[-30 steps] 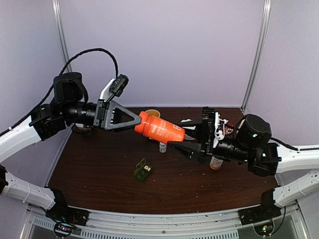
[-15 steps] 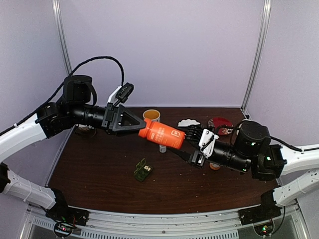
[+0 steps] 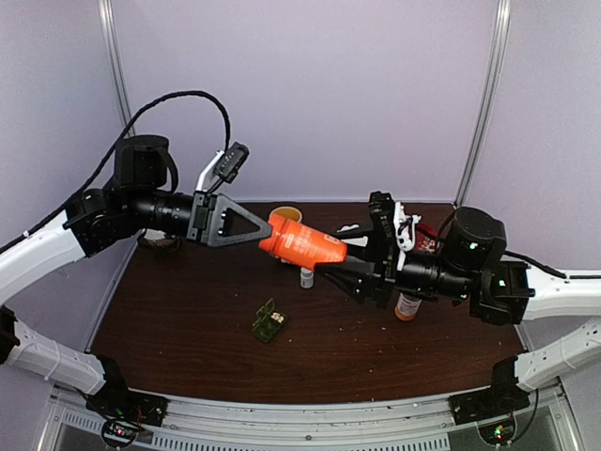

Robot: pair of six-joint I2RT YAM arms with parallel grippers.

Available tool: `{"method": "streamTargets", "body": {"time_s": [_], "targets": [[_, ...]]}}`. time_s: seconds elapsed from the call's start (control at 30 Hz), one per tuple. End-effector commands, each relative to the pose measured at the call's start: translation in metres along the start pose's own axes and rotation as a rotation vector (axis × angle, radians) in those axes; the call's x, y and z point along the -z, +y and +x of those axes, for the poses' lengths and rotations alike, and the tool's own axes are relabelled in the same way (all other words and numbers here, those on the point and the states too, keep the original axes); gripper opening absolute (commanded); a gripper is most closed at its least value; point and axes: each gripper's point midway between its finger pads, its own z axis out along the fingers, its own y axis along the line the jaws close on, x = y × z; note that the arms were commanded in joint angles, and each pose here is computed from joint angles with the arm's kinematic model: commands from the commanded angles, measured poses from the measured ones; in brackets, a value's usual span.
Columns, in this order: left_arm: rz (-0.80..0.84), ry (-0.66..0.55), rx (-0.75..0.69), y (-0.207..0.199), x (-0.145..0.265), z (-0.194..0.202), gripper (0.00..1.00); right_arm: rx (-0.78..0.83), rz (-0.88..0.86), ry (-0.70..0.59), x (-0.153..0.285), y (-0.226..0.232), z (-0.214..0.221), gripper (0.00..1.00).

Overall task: Sort the pills into containers
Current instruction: Screw the lid of the pill bottle onto the pill bottle.

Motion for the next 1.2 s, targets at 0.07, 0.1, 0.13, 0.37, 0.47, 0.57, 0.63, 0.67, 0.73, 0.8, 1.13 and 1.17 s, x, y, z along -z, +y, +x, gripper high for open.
{"method": "streamTargets", "body": {"time_s": [0.07, 0.1, 0.13, 0.37, 0.47, 0.57, 0.63, 0.67, 0.73, 0.8, 1.13, 1.17], "targets": [[-0.027, 0.071, -0.363, 0.015, -0.017, 0.024, 0.35, -0.376, -0.298, -0.187, 0.0, 0.016, -0.069, 0.0], [-0.055, 0.066, -0.412, 0.02, -0.017, 0.023, 0.34, -0.407, -0.327, -0.19, 0.002, 0.017, -0.07, 0.0], [-0.063, 0.065, -0.473, 0.022, -0.017, 0.021, 0.35, -0.435, -0.354, -0.187, 0.003, 0.019, -0.072, 0.0], [-0.05, 0.099, -0.96, 0.02, -0.02, 0.013, 0.38, -0.549, -0.442, -0.088, 0.003, 0.027, -0.066, 0.0], [-0.098, 0.142, -1.124, 0.024, -0.018, 0.005, 0.38, -0.589, -0.461, -0.07, 0.005, 0.028, -0.065, 0.0], [-0.117, 0.166, -1.318, 0.021, -0.012, 0.0, 0.41, -0.621, -0.509, -0.059, 0.009, 0.035, -0.064, 0.0], [-0.115, 0.168, -1.462, 0.018, -0.01, -0.003, 0.42, -0.649, -0.535, -0.053, 0.01, 0.038, -0.062, 0.0], [-0.11, 0.168, -1.519, 0.016, -0.009, -0.004, 0.42, -0.663, -0.539, -0.046, 0.01, 0.038, -0.06, 0.0], [-0.109, 0.165, -1.615, 0.012, -0.008, -0.008, 0.42, -0.685, -0.543, -0.039, 0.011, 0.038, -0.058, 0.0], [-0.116, 0.174, -1.718, 0.013, -0.008, -0.01, 0.42, -0.707, -0.542, -0.042, 0.011, 0.037, -0.056, 0.0], [-0.186, 0.11, -1.712, 0.013, -0.005, -0.005, 0.97, -0.699, -0.489, -0.004, 0.011, 0.027, -0.037, 0.0], [-0.207, 0.089, -1.682, 0.015, -0.003, -0.005, 0.97, -0.686, -0.467, 0.011, 0.012, 0.025, -0.033, 0.0]]}}
